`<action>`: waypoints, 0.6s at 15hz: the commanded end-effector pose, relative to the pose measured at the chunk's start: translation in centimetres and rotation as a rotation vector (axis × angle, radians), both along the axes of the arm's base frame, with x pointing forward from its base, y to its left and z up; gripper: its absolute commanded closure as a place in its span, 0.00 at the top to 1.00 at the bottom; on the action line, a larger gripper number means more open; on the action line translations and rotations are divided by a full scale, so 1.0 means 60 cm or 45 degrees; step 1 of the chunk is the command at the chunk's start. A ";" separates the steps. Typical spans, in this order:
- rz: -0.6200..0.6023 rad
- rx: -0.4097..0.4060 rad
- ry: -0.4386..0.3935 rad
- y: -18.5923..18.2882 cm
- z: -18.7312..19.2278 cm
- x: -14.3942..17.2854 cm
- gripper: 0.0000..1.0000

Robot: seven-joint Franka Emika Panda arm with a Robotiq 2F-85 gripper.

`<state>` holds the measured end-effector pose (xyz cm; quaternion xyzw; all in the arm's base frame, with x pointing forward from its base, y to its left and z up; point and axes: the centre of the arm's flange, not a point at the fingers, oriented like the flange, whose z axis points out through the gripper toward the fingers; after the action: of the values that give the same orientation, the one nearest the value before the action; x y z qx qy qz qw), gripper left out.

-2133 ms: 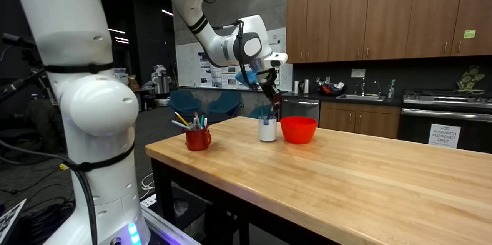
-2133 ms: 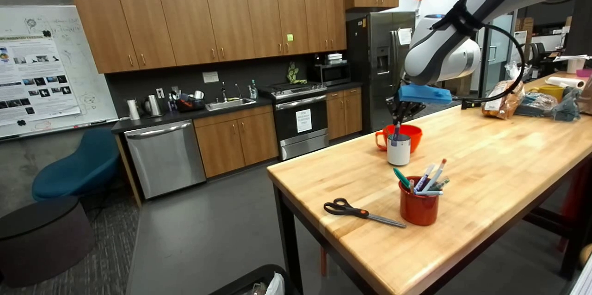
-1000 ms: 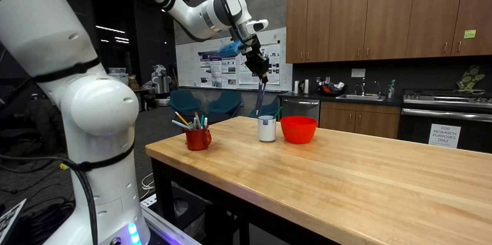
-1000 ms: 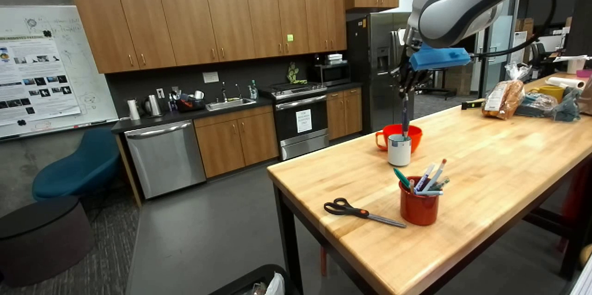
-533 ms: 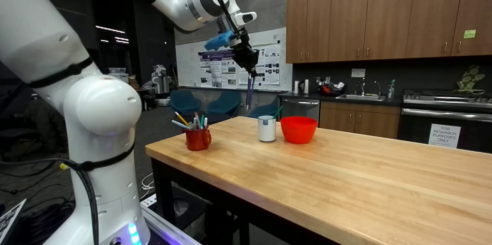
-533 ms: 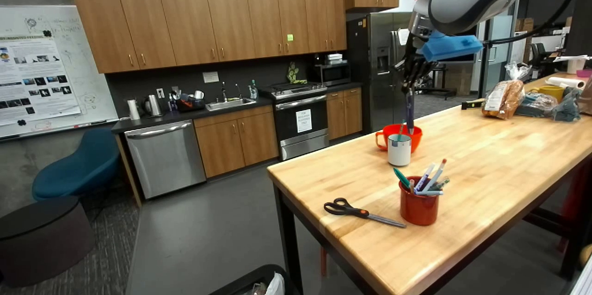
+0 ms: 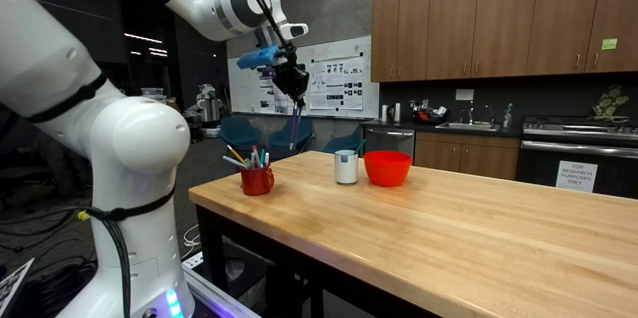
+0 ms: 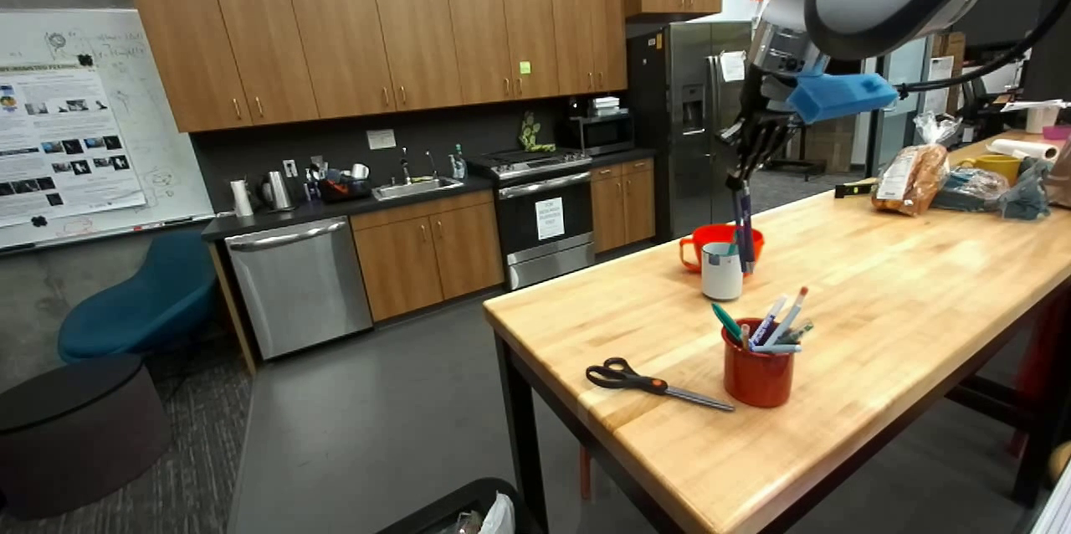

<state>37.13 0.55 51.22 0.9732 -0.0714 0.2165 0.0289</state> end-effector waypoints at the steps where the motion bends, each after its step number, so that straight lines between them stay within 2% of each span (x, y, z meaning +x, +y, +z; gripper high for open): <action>1: 0.075 0.015 0.023 0.024 -0.009 -0.043 0.02; 9: 0.177 0.040 0.063 0.072 -0.013 -0.093 0.02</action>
<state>33.55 3.89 50.00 0.9812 -0.0234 0.1916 0.0096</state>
